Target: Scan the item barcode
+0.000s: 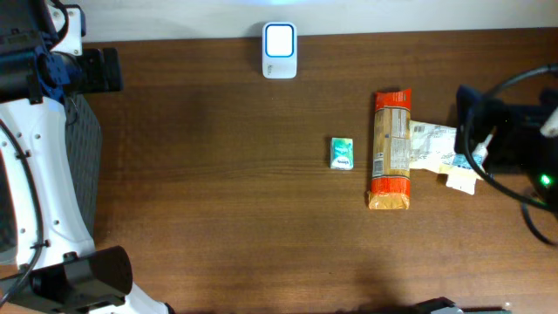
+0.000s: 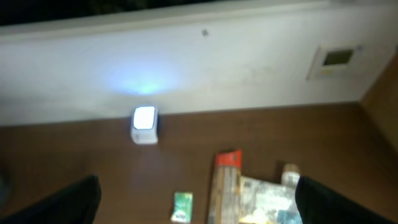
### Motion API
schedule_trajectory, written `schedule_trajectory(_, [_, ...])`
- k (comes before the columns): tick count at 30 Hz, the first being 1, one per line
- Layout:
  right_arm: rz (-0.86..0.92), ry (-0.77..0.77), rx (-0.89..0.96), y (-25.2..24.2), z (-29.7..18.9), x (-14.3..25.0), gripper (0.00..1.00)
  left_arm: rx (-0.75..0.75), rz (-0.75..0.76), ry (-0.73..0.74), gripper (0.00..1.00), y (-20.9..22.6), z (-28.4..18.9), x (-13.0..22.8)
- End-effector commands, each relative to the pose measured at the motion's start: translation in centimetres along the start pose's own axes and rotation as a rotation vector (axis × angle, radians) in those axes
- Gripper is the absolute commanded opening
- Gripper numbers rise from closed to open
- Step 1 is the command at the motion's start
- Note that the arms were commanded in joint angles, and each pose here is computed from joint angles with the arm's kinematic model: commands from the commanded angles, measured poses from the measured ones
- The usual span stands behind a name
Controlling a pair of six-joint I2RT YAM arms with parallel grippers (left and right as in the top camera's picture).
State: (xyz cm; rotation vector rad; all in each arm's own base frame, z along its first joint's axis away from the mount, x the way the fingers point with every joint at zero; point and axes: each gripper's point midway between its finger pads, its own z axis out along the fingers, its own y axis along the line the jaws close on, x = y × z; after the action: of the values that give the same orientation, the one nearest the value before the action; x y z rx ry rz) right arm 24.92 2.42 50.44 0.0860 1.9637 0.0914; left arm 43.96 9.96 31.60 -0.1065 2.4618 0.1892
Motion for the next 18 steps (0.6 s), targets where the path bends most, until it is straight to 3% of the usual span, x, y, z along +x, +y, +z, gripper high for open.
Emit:
schedule_trajectory(1, [0.039, -0.03, -0.001, -1.2, 1.6, 2.7, 0.99, -0.009, 0.006, -0.031, 0.99, 0.4, -1.1, -0.6])
schedule_trajectory(6, [0.061, -0.223, -0.048, -2.9, 4.3, 11.1, 0.99, -0.009, 0.006, -0.031, 0.99, 0.4, -1.1, -0.6])
schedule_trajectory(9, [-0.094, -0.368, -0.106, -2.6, 6.2, 17.3, 0.99, -0.009, 0.006, -0.031, 0.99, 0.4, -1.1, -0.6])
schedule_trajectory(13, [-0.086, -0.388, -0.093, -3.8, 9.4, 24.9, 0.99, -0.009, 0.006, -0.031, 0.99, 0.4, -1.1, -0.6])
schedule_trajectory(18, [-0.08, -0.378, -0.075, -4.6, 11.5, 29.3, 0.99, -0.009, 0.006, -0.031, 0.99, 0.4, -1.1, -0.6])
